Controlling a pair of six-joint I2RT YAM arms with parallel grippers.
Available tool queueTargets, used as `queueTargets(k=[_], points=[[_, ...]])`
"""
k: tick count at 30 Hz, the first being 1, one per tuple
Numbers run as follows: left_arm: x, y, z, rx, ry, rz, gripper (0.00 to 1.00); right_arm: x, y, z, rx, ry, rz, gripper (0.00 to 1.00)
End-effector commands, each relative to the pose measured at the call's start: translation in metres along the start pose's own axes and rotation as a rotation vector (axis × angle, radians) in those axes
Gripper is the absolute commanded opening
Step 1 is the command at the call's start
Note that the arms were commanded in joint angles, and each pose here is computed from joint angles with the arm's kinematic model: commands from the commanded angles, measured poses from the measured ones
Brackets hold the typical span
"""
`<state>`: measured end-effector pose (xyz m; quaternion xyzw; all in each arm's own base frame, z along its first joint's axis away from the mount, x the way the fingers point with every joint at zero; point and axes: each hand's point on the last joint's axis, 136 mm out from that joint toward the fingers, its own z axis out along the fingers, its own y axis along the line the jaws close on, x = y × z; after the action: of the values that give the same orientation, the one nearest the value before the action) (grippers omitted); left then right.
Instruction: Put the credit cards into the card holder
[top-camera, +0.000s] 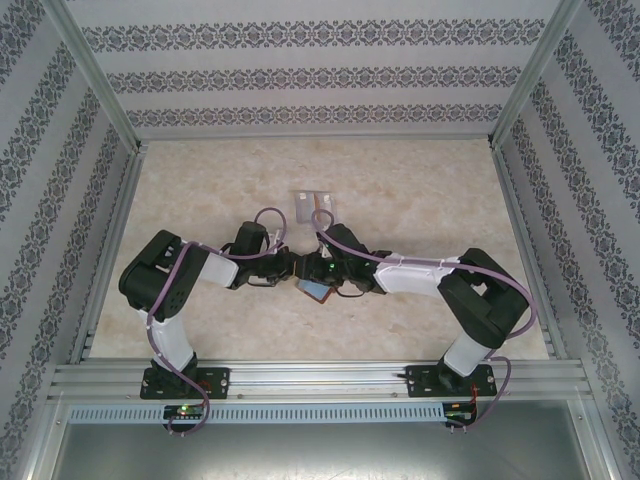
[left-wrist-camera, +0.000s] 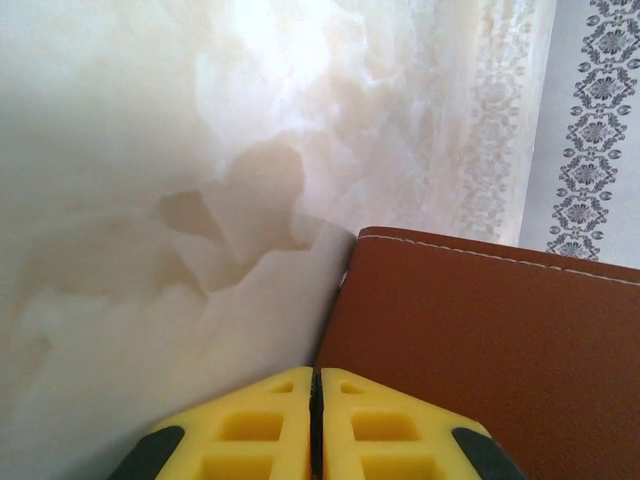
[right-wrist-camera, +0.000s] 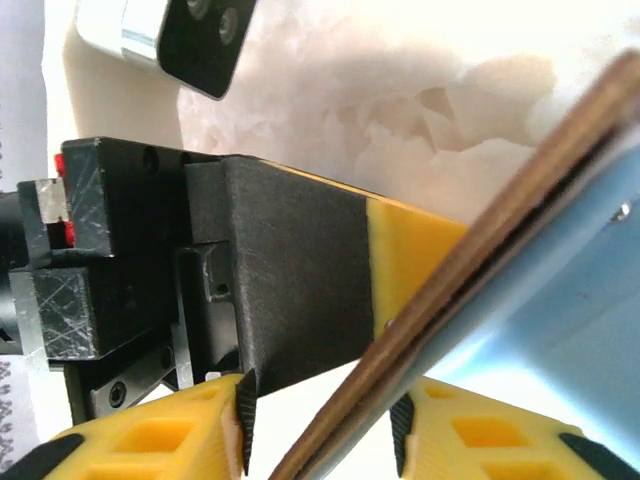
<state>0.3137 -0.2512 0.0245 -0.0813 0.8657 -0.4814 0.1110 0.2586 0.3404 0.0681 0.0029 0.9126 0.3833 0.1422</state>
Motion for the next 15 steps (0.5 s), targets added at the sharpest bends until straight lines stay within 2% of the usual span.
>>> queueTargets(k=[1, 6, 9, 15], points=[[-0.006, 0.034, -0.009, -0.079, -0.055, -0.07, 0.13, 0.001, 0.0, 0.004, 0.056, 0.014, -0.059, 0.33], [-0.016, 0.041, -0.023, -0.071, -0.098, -0.095, 0.14, 0.006, -0.011, 0.001, 0.149, 0.027, -0.087, 0.22], [-0.021, 0.04, -0.032, -0.063, -0.119, -0.096, 0.16, 0.009, -0.021, -0.007, 0.226, 0.037, -0.122, 0.2], [-0.029, 0.015, -0.052, -0.068, -0.143, -0.023, 0.21, 0.019, -0.045, -0.047, 0.388, 0.067, -0.198, 0.11]])
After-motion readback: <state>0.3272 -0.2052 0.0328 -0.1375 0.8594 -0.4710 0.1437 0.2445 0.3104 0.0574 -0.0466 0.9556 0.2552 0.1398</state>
